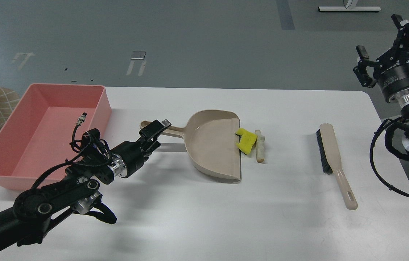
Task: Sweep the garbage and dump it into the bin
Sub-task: 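Grasp the beige dustpan handle with the left gripper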
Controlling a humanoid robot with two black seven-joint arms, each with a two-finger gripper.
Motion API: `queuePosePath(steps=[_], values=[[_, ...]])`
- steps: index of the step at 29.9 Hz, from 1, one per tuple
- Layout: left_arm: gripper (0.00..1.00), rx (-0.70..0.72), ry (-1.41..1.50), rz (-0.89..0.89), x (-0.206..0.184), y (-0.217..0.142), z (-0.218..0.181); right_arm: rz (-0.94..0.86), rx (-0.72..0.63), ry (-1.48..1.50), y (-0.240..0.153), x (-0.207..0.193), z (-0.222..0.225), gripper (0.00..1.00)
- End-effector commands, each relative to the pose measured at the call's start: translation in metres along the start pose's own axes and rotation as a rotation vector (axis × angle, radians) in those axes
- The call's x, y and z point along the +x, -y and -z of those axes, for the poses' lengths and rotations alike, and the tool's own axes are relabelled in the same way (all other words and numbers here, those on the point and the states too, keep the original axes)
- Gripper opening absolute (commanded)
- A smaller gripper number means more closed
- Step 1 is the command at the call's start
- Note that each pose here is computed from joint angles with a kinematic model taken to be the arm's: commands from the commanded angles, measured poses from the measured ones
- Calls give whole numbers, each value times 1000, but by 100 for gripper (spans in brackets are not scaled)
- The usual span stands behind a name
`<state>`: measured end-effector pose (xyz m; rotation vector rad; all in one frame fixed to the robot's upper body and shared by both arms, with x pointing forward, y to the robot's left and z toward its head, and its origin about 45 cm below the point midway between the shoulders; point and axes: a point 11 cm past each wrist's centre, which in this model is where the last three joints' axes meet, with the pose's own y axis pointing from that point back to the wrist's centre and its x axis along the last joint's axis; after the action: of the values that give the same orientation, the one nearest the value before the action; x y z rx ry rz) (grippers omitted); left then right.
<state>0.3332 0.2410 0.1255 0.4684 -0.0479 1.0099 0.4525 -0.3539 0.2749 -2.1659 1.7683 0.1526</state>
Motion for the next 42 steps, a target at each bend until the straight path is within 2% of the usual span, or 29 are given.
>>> queuePosePath(steps=[1,22,25,30,32,34,42], values=[[98,1,-5,-42,4,5,2,0,0,1,0,0,0,100],[96,5,3,-105,13,10,8,-9,-6,1,-1,1,-3,100],[93,2,-2,-101,10,11,7,-13,-5,0,-1,2,-3,100],[81,-2,-6,-109,8,14,6,-17,-3,-2,-1,2,-2,100],[69,-5,-4,-112,9,14,5,-20,-3,-2,-1,2,-2,100],[62,-6,-2,-115,10,15,4,-20,-4,-1,-1,2,-3,100],[62,-7,-12,-125,5,23,3,-20,-5,0,-1,2,-4,100]])
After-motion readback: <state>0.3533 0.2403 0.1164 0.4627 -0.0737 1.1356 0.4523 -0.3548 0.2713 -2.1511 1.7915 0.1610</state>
